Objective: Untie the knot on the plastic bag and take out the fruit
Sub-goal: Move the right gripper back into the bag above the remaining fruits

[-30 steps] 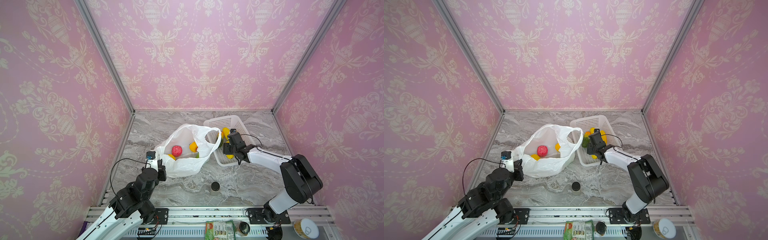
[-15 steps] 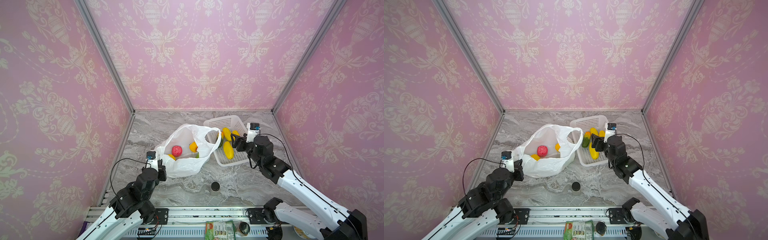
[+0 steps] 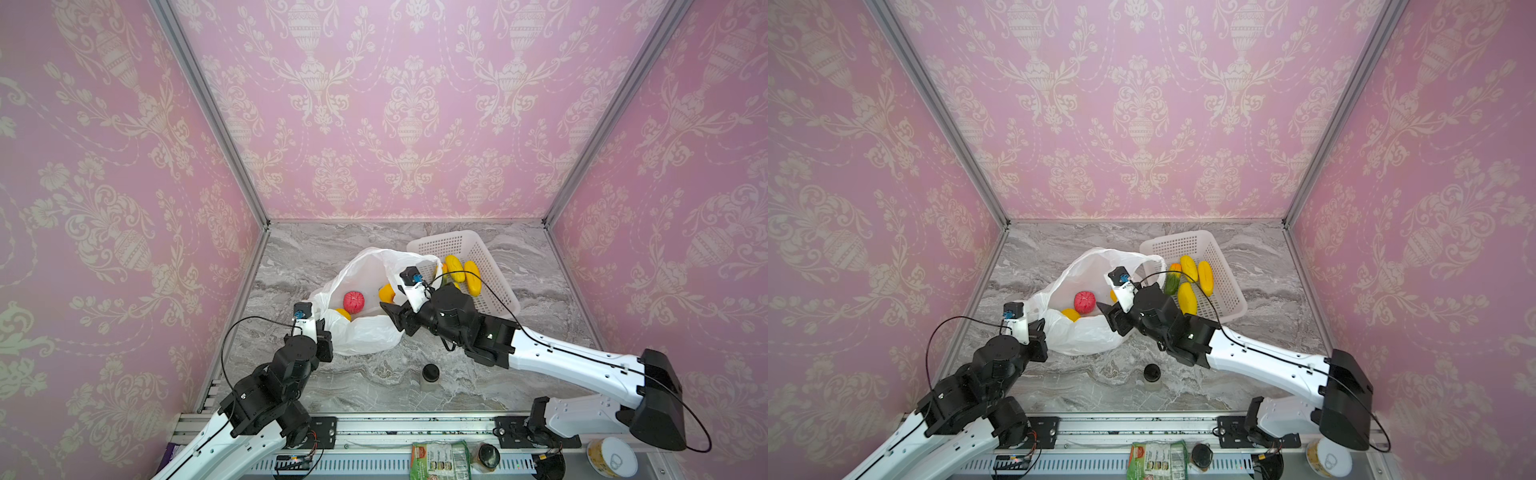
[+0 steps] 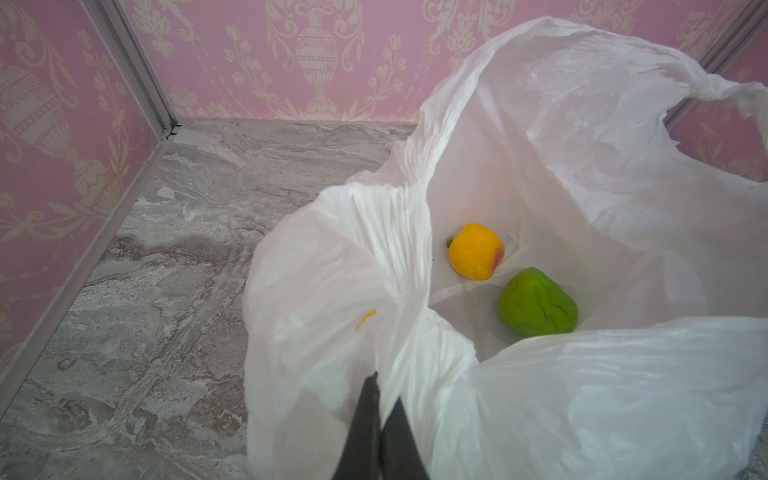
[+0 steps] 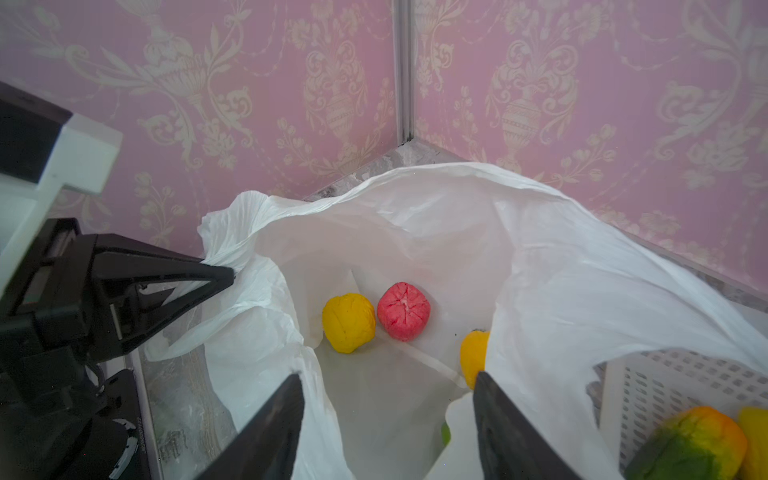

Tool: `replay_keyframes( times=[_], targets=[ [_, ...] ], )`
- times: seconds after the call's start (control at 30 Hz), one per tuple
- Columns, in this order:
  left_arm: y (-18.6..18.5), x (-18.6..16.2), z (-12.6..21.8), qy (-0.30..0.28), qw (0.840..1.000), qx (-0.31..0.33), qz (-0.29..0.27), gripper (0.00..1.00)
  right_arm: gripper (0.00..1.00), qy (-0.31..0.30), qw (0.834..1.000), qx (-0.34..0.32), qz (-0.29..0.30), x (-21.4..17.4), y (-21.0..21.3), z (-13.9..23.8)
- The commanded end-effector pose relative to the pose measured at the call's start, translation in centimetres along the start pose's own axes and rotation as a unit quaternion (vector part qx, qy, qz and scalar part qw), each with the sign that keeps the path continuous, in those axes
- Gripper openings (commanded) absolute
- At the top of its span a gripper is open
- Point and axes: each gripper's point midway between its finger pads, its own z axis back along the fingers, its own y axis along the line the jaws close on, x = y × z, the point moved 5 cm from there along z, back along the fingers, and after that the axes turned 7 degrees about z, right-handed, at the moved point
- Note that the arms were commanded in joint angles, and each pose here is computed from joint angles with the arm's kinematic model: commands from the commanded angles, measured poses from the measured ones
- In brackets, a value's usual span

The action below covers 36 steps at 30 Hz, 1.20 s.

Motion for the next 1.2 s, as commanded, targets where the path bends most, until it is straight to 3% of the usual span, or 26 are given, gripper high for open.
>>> replay_keyframes(
  times=[0.0, 0.27, 0.47, 0.67, 0.8, 1.0, 1.17],
  targets=[
    [-0.1, -0.4, 0.0, 0.001, 1.000, -0.010, 0.005, 0.00, 0.61, 0.035, 0.999, 0.014, 0.020, -1.5, 1.4, -2.4],
    [-0.1, -0.3, 0.0, 0.002, 1.000, -0.009, 0.005, 0.00, 0.53, 0.119, 0.993, 0.002, 0.008, -8.5, 2.7, -6.4],
    [0.0, -0.3, 0.0, 0.001, 1.000, -0.006, 0.005, 0.00, 0.54, 0.080, 0.996, 0.019, 0.028, -9.8, 4.0, -7.0],
    [-0.1, -0.4, 0.0, 0.002, 1.000, -0.010, 0.007, 0.00, 0.54, 0.087, 0.992, 0.066, 0.061, -11.6, 6.8, -8.7],
    [0.0, -0.3, 0.1, 0.000, 1.000, -0.010, 0.007, 0.00, 0.61, 0.085, 0.989, 0.063, 0.104, -11.8, 8.3, -8.8],
    [-0.1, -0.4, 0.0, 0.002, 1.000, -0.009, 0.005, 0.00, 0.81, 0.067, 0.989, 0.050, 0.122, -11.8, 7.9, -7.8],
    [0.0, -0.3, 0.0, -0.001, 1.000, -0.007, 0.006, 0.00, 0.83, 0.082, 0.980, 0.066, 0.168, -13.2, 8.9, -8.4]
  ],
)
